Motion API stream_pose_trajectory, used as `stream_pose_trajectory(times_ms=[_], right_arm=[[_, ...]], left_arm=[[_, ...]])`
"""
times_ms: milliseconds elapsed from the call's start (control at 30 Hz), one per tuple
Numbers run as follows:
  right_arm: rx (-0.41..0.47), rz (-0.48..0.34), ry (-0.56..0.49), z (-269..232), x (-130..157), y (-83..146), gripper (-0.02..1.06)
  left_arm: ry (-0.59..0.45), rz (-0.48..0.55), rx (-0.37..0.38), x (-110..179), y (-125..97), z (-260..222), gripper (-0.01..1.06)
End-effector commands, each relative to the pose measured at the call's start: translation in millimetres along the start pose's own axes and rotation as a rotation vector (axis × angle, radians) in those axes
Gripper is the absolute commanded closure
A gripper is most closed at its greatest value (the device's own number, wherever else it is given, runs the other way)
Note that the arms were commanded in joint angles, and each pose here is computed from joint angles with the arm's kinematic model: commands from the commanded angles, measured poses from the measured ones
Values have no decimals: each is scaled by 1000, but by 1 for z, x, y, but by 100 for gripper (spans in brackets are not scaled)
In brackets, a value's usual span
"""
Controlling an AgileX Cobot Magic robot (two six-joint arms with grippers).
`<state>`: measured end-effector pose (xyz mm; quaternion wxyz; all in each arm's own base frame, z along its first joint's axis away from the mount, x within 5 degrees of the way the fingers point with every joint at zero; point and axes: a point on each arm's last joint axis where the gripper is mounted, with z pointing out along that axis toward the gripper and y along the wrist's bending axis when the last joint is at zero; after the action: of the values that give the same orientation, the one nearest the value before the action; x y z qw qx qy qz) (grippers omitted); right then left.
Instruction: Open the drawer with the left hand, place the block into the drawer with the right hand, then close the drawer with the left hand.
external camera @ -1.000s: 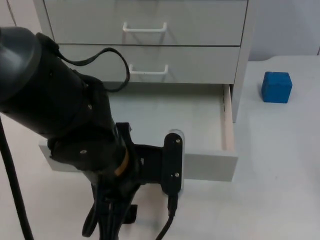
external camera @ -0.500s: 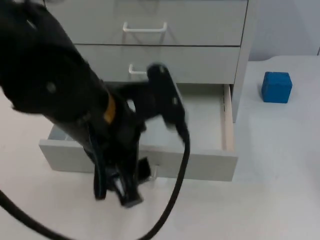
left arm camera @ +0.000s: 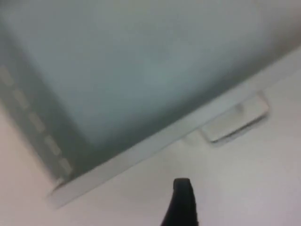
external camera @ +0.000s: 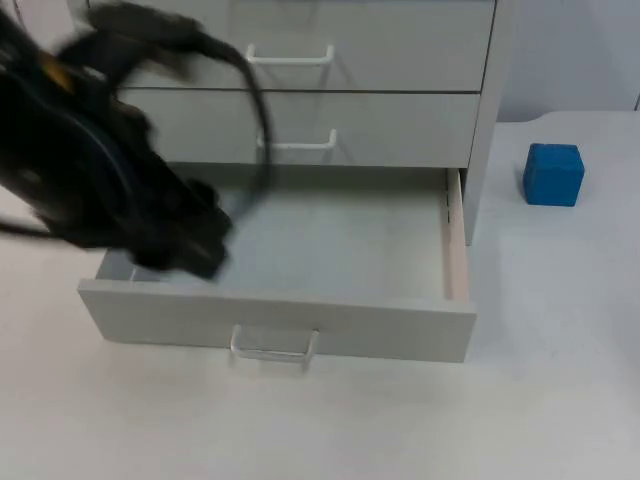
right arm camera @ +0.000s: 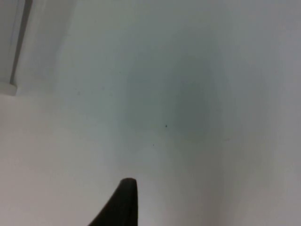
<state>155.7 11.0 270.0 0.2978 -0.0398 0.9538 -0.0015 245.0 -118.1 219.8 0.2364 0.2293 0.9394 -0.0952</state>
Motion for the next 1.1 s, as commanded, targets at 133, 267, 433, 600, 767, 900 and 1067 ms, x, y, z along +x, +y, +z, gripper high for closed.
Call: stream_pose_trajectory(times_ms=[133,267,433,600,767,900,1067], right_arm=[[-19,3,-11,-2,-2,2,1],[-20,4,-11,-2,-2,2,1],[-22,6,-11,-2,-2,2,1],[-22,6,-11,-2,-2,2,1],[-22,5,-5,-2,-1,2,1],[-21,5,-1,-2,-1,2,1],[-22,5,-5,-2,-1,2,1]], left_arm=[[-104,-244,-81,4,44,-39,40],[-141,-336,-144,16,66,-70,40],[-178,-352,-199,25,74,-93,33],[-193,-356,-204,29,70,-105,9],[-205,-347,-204,42,61,-116,0],[-230,-343,-211,66,50,-118,0],[-266,-329,-215,99,34,-127,0]])
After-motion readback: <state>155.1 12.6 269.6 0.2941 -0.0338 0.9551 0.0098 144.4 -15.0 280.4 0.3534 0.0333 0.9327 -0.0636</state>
